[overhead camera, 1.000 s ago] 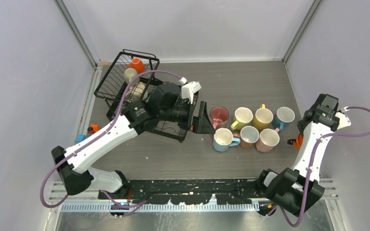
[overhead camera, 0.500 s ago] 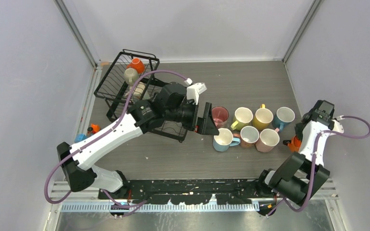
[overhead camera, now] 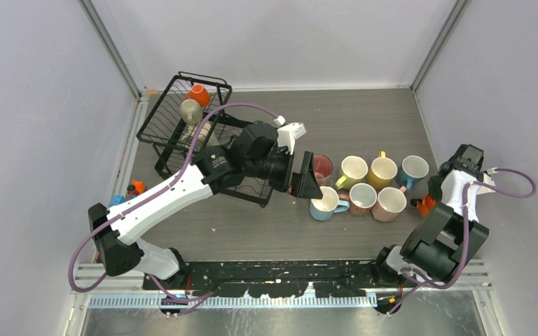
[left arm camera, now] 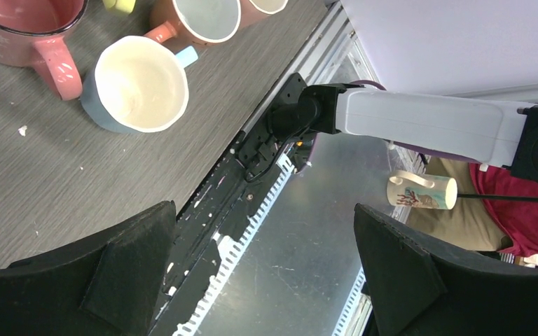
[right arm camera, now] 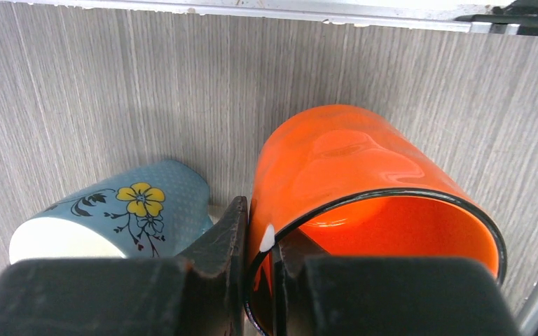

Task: Unload the cups from the dish rack
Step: Place the cup at the corner of the board.

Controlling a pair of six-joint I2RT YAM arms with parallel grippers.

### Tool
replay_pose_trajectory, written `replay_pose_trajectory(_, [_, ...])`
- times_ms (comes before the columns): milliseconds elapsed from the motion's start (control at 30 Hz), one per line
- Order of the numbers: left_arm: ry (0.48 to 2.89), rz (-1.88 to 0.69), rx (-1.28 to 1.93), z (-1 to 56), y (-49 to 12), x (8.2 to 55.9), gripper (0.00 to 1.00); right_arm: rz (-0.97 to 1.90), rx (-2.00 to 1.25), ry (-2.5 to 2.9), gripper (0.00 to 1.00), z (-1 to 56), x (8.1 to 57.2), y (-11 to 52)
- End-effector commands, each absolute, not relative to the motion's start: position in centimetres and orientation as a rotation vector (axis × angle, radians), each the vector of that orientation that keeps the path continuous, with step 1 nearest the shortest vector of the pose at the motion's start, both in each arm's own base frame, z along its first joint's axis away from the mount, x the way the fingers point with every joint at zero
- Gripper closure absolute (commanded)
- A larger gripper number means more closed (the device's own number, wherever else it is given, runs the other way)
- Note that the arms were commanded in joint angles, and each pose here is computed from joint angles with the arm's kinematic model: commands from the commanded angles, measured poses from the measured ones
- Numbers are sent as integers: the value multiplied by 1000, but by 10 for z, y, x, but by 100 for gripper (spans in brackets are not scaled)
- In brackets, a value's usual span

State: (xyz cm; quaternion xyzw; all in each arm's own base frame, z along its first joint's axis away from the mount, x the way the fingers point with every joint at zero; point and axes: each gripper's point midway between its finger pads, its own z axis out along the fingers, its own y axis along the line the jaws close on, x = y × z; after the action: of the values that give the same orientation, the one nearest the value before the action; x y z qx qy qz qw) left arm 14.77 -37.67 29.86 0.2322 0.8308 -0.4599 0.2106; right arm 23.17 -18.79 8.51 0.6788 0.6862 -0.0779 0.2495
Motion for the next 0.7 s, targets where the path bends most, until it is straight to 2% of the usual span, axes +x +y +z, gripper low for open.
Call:
replay_pose_trajectory(0, [2246, -1295, 669, 316, -382, 149, 0, -167, 1825, 1791, 100, 92, 248, -197])
replay_pose_trajectory(167, [2240, -1295, 672, 317, -381, 147, 0, -161, 1837, 1808, 97, 83, 247, -194])
replay_pose_trajectory(300, [2243, -1293, 674, 315, -382, 148, 0, -135, 1827, 1821, 91, 79, 250, -190])
replay_pose_trajectory(667, [2248, -1297, 681, 312, -384, 148, 0, -154, 1795, 1863, 59, 79, 252, -186])
